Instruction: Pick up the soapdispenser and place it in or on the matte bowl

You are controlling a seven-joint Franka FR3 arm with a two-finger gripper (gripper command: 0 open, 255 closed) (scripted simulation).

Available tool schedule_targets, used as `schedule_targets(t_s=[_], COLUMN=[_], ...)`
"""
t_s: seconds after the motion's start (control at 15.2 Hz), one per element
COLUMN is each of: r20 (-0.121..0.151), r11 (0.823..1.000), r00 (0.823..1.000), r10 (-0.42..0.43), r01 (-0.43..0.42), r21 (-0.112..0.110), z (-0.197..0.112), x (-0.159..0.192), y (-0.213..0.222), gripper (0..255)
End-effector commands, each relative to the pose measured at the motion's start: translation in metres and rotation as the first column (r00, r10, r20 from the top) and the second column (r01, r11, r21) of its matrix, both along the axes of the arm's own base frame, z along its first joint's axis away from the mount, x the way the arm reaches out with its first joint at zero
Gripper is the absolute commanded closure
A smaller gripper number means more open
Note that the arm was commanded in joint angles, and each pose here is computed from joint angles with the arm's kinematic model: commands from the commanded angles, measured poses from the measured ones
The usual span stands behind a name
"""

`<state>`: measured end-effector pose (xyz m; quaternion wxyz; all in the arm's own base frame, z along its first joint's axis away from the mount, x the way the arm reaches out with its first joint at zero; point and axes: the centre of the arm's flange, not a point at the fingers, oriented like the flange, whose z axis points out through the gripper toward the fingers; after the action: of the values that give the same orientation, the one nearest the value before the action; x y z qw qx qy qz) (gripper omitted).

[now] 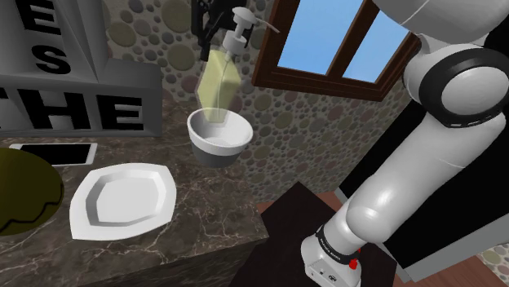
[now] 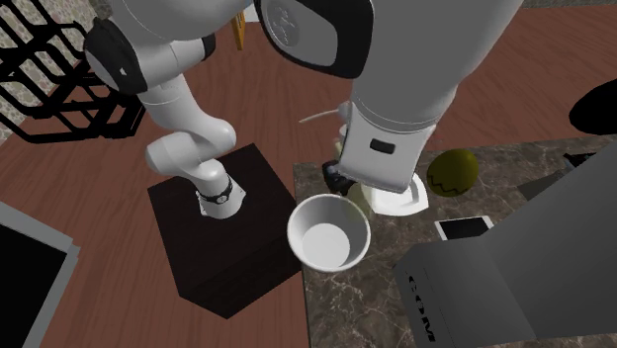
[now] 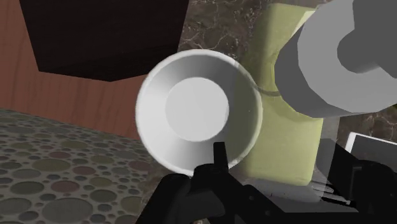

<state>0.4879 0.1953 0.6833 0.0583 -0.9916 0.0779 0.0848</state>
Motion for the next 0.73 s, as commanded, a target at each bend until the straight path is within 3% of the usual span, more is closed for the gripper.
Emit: schedule_targets(t_s=[0.0, 0.66], r20=[0.0, 0.0], r11=[1.0, 1.0], r00=[1.0, 1.0], r10=[0.001, 0.001], r01=[-0.001, -0.001], r21=[0.0, 0.0], z=[0.0, -0.048], x=[0.021, 0.029], y=[-0.02, -0.028], gripper=[255, 255])
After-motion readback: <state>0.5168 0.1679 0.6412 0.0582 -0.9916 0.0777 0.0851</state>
